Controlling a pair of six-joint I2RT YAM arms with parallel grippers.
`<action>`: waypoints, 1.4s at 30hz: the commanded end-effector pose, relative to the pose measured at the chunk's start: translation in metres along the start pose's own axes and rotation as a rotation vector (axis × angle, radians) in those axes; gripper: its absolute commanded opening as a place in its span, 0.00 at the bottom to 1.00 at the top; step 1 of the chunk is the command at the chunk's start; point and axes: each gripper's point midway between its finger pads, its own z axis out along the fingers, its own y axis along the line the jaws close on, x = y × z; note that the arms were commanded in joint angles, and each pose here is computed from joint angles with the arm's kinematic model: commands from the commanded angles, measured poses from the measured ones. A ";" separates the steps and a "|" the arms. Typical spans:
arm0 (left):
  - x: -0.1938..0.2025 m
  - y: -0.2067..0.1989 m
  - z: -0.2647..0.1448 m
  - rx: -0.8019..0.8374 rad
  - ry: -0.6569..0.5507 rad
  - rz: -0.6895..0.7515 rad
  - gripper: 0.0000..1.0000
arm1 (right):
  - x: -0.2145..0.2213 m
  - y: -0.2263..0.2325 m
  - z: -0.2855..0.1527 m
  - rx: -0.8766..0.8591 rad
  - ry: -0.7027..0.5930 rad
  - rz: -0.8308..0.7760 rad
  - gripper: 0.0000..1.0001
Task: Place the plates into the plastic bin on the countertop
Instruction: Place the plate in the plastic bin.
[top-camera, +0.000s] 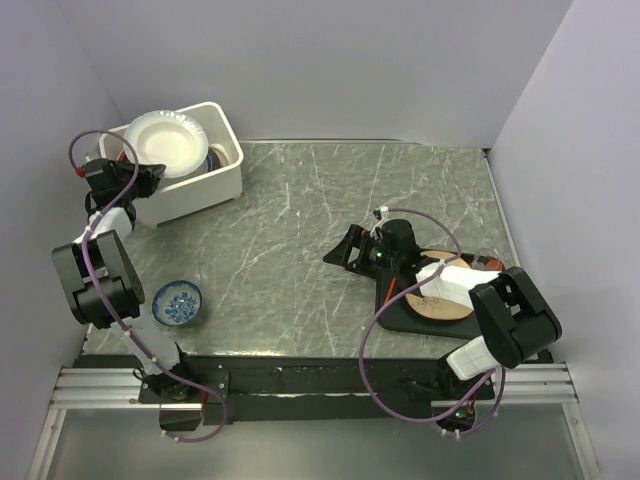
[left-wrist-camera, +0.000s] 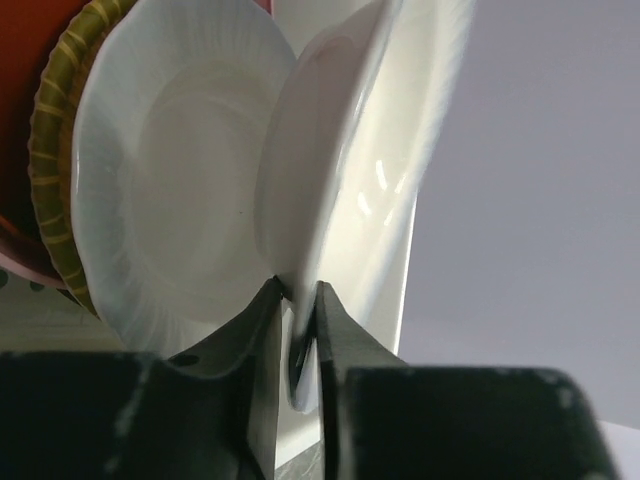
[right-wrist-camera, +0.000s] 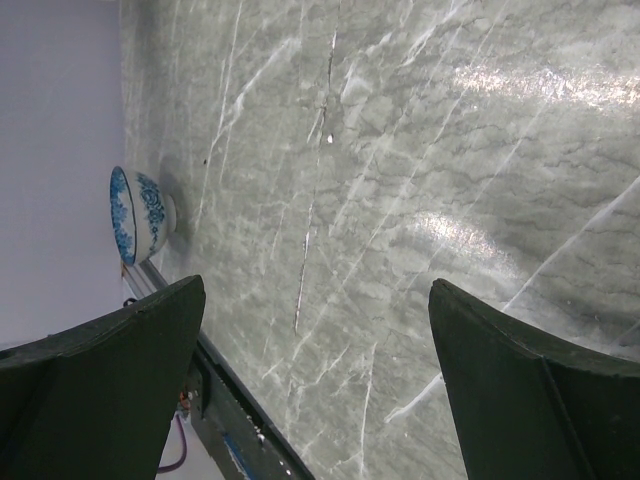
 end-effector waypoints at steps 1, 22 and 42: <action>-0.016 -0.052 -0.014 0.149 -0.040 0.087 0.26 | -0.011 0.017 0.000 -0.051 -0.038 -0.035 1.00; -0.026 -0.045 -0.048 0.010 -0.162 0.069 0.77 | -0.014 0.021 -0.005 -0.055 -0.053 -0.043 1.00; -0.023 -0.075 -0.094 0.053 -0.224 0.164 0.99 | -0.018 0.028 -0.008 -0.061 -0.066 -0.064 1.00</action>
